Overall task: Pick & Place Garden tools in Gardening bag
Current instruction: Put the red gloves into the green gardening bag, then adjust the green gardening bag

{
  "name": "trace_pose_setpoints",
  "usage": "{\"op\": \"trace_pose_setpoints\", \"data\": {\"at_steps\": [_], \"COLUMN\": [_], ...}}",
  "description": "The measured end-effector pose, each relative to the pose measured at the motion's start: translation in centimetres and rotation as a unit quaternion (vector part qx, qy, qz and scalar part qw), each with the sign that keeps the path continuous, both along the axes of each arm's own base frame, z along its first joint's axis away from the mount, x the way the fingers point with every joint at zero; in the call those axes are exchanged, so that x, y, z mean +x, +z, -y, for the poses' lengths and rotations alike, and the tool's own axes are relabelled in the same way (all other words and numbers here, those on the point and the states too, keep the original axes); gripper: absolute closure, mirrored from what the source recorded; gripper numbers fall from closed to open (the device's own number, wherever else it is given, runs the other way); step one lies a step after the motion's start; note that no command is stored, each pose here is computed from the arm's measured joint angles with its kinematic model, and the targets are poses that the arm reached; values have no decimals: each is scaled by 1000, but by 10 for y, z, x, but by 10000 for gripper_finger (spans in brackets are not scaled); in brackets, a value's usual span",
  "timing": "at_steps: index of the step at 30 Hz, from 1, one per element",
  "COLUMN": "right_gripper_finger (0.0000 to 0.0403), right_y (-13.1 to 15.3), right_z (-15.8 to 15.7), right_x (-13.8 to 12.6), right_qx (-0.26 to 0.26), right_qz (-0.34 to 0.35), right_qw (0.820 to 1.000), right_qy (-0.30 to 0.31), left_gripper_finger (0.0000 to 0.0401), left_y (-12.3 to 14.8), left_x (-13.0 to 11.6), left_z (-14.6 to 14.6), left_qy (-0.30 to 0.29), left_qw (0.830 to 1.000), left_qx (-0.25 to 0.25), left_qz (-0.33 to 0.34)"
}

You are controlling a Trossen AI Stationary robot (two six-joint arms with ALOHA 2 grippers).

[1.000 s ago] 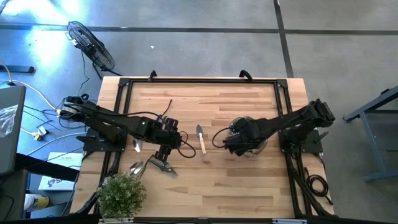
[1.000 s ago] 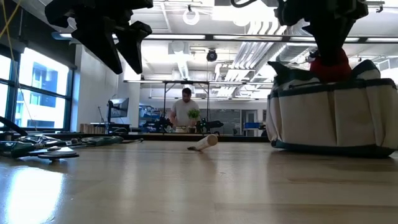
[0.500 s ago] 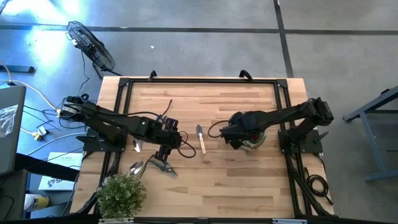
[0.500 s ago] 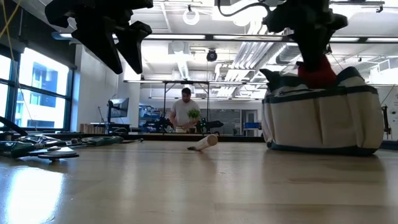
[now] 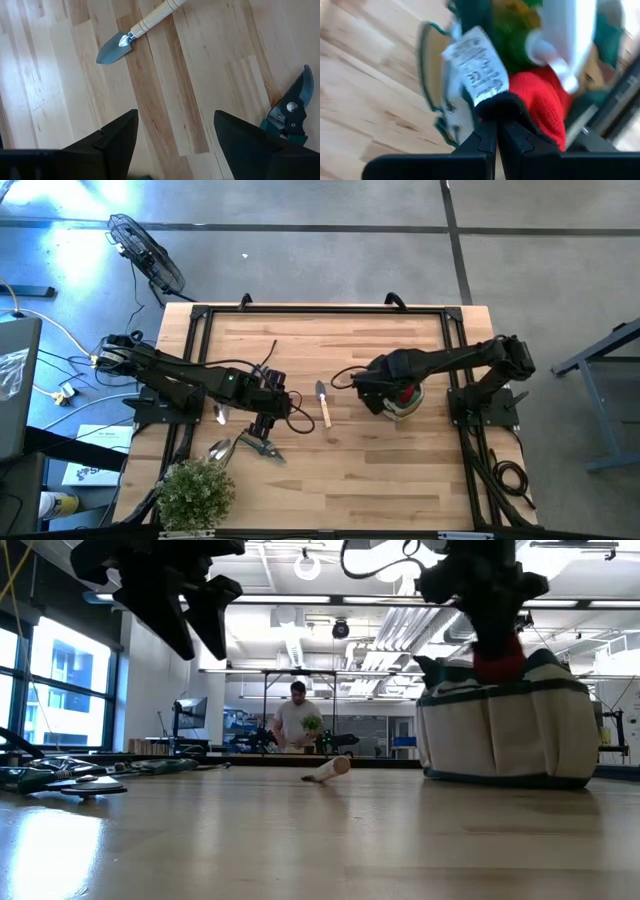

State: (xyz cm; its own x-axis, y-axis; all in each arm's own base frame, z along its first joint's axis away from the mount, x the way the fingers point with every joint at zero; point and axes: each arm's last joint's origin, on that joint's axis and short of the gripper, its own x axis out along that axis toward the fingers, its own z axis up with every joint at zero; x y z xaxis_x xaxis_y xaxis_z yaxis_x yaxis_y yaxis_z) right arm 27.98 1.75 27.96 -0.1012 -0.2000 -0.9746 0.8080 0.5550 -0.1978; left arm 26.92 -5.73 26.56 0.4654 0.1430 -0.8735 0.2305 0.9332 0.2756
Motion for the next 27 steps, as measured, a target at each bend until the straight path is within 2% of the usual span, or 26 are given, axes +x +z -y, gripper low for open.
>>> {"op": "trace_pose_setpoints", "data": {"at_steps": [3,8,13,18,22,27], "right_gripper_finger": [399,399,399,394,363,297], "right_y": [1,1,0,-1,-1,-1], "right_z": [0,-5,-14,-16,-10,-14], "right_x": [-6,-7,-1,2,2,1], "right_qx": [-6,-11,3,53,78,116], "right_qz": [-26,-30,-8,-5,-6,-10], "right_qw": [999,999,998,989,990,987], "right_qy": [-22,-9,68,134,121,115], "left_gripper_finger": [148,148,148,148,148,148], "left_y": [0,0,0,0,0,0], "left_x": [0,0,0,0,0,0], "left_z": [0,0,0,0,0,0], "left_qy": [0,0,0,3,8,7], "left_qw": [1000,1000,1000,1000,1000,1000], "left_qx": [0,0,0,-1,-4,-3], "left_qz": [0,0,0,0,1,1]}}
